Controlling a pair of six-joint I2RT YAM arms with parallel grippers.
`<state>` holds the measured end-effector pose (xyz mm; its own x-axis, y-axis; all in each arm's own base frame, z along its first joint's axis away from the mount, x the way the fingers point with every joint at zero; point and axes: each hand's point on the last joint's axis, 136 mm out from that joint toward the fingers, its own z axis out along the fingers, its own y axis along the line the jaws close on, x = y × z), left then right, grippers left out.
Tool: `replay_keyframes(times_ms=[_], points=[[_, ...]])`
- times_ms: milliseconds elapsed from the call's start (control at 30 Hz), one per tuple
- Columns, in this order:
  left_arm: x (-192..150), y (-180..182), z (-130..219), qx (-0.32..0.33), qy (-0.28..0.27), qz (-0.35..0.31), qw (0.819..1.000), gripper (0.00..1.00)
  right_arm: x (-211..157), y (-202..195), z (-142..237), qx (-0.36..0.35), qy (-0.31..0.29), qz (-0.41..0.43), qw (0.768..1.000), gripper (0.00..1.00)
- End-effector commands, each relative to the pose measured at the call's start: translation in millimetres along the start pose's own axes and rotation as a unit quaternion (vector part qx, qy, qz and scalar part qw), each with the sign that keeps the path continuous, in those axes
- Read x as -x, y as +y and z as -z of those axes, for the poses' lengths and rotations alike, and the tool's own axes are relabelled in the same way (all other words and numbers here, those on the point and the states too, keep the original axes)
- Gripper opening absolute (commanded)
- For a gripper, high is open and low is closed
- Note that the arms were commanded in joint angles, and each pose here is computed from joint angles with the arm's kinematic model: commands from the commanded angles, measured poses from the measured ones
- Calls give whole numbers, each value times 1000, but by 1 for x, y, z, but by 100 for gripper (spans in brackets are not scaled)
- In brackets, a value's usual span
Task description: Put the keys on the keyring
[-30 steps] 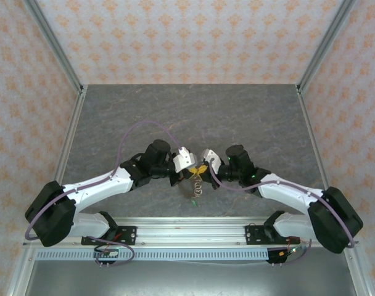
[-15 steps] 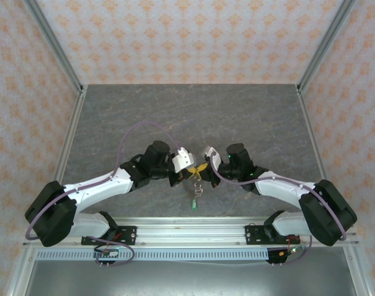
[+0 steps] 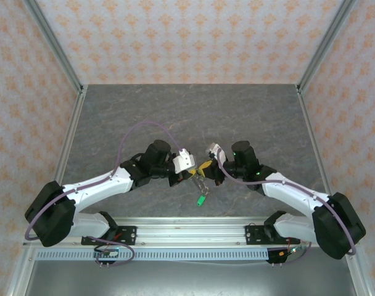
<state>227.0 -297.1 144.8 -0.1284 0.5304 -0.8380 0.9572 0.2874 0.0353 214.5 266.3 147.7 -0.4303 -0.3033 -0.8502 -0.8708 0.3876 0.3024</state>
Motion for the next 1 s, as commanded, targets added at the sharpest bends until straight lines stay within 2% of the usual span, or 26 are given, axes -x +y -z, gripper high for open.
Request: replay_keyframes(times_ms=[0, 200, 300, 500, 600, 733, 867, 967], points=[[18, -3, 4, -6, -16, -24, 1000, 0, 26, 10, 8, 19, -15, 1, 1000, 0], [21, -2, 4, -3, -14, -27, 1000, 0, 25, 12, 8, 24, 2, 8, 1000, 0], [22, -1, 4, 2, -15, -28, 999, 0, 16, 0, 6, -8, 13, 15, 1000, 0], [17, -2, 5, -3, -1, -33, 999, 0, 1, -19, 11, -70, 12, 62, 996, 14], [13, -6, 2, -15, 14, -35, 999, 0, -5, -17, 11, -65, 17, 75, 995, 16], [10, -10, -2, -27, 29, -36, 999, 0, -16, -2, 3, -9, 38, 69, 997, 17], [10, -11, -8, -31, 44, -40, 998, 0, -16, 9, -6, 19, 25, 58, 998, 17], [7, -10, -14, -31, 65, -44, 996, 0, -10, 8, -10, 11, 4, 49, 999, 17]])
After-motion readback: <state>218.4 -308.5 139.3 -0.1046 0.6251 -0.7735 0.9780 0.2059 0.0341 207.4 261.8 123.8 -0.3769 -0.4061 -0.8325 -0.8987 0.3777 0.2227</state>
